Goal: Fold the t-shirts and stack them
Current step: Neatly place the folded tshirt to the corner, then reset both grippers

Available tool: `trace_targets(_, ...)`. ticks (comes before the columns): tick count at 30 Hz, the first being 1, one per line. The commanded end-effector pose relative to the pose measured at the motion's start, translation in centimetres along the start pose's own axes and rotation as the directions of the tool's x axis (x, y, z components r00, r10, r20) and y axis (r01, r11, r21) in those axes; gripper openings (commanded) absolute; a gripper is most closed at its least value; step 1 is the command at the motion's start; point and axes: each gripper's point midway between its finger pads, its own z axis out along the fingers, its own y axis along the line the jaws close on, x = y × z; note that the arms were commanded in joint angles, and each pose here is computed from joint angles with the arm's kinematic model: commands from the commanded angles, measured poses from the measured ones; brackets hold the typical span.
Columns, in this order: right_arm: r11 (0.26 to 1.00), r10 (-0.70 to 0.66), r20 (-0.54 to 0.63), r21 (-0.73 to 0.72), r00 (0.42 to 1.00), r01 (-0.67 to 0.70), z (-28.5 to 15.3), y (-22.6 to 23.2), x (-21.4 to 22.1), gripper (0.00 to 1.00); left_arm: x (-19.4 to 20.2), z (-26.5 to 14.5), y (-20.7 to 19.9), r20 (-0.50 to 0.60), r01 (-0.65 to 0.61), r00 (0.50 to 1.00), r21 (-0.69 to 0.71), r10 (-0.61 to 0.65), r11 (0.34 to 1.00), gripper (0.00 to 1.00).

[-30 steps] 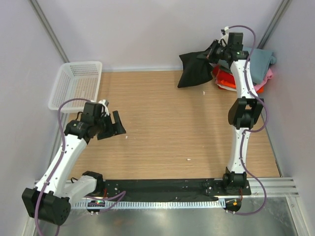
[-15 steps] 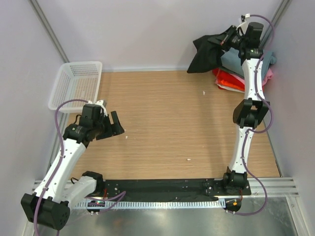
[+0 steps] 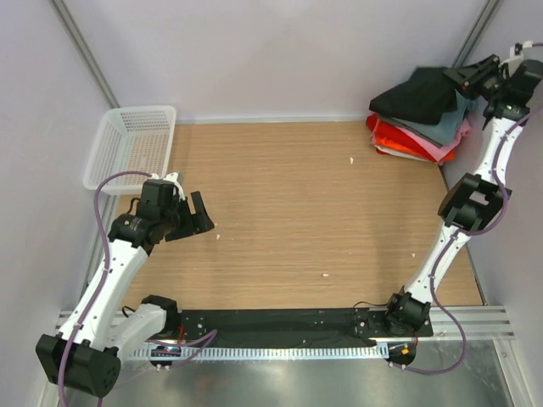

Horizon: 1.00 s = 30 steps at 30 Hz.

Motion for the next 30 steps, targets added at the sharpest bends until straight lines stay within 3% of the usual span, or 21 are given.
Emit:
trace_targets(1,0.991,0.006,0.028,0.131,1.000,-0.010,-2.4,-8.1,-0.8,0.41,-0.8,0.0,-0.5,0.041,-0.033,0.999,0.025,0.032,0.999,0.80)
trace_targets(2,0.978,0.073,0.028,0.195,0.997,-0.077,-3.7,-10.8,-0.6,0.74,-0.8,0.1,-0.5,0.041,-0.033,0.999,0.023,0.032,0.999,0.79)
trace_targets(3,0.962,0.113,0.032,0.248,0.993,-0.117,-4.4,-13.2,-0.1,0.83,-0.8,0.2,-0.5,0.036,-0.033,0.999,0.022,0.032,0.999,0.80)
trace_targets(5,0.924,0.102,0.072,0.362,0.992,-0.121,-5.9,-15.3,-0.3,0.90,-0.7,0.2,-0.6,0.030,-0.034,0.999,0.023,0.033,0.999,0.80)
trace_targets(6,0.902,0.093,0.082,0.416,0.992,-0.119,-6.5,-16.3,-0.1,0.92,-0.7,0.2,-0.6,0.031,-0.035,0.999,0.025,0.034,0.999,0.80)
trace_targets(11,0.820,-0.050,0.179,0.569,0.983,-0.062,-10.2,-13.0,-4.2,0.95,-0.8,0.0,-0.7,0.043,-0.039,0.998,0.029,0.038,0.999,0.80)
trace_targets(14,0.655,-0.162,0.247,0.751,0.955,-0.084,-15.2,-11.7,-6.7,0.97,-0.8,-0.3,-0.8,0.053,-0.042,0.998,0.034,0.040,0.999,0.80)
trace_targets(15,0.559,-0.193,0.285,0.818,0.939,-0.133,-17.6,-12.7,-7.1,0.99,-0.9,-0.4,-0.8,0.058,-0.043,0.997,0.038,0.041,0.998,0.80)
trace_targets(17,0.490,-0.211,0.343,0.847,0.915,-0.204,-21.1,-12.8,-7.8,1.00,-0.9,-0.4,-0.9,0.059,-0.046,0.997,0.043,0.044,0.998,0.80)
trace_targets(20,0.449,-0.187,0.394,0.849,0.900,-0.278,-24.1,-13.1,-6.4,1.00,-1.0,-0.6,-1.1,0.063,-0.048,0.997,0.052,0.045,0.998,0.80)
trace_targets(22,0.516,-0.200,0.413,0.815,0.889,-0.263,-24.1,-10.4,-6.7,1.00,-1.0,-0.7,-1.1,0.070,-0.050,0.996,0.053,0.047,0.997,0.80)
trace_targets(23,0.525,-0.148,0.393,0.809,0.907,-0.265,-23.6,-11.3,-4.6,1.00,-1.1,-0.9,-1.1,0.080,-0.052,0.996,0.056,0.047,0.997,0.80)
trace_targets(28,0.707,-0.039,0.392,0.661,0.919,-0.252,-20.8,-8.2,-1.6,0.98,-1.3,-1.4,-1.3,0.101,-0.056,0.994,0.067,0.049,0.996,0.80)
trace_targets(30,0.767,0.032,0.332,0.597,0.943,-0.237,-18.6,-8.1,0.9,0.96,-1.3,-1.4,-1.4,0.101,-0.060,0.994,0.072,0.052,0.996,0.80)
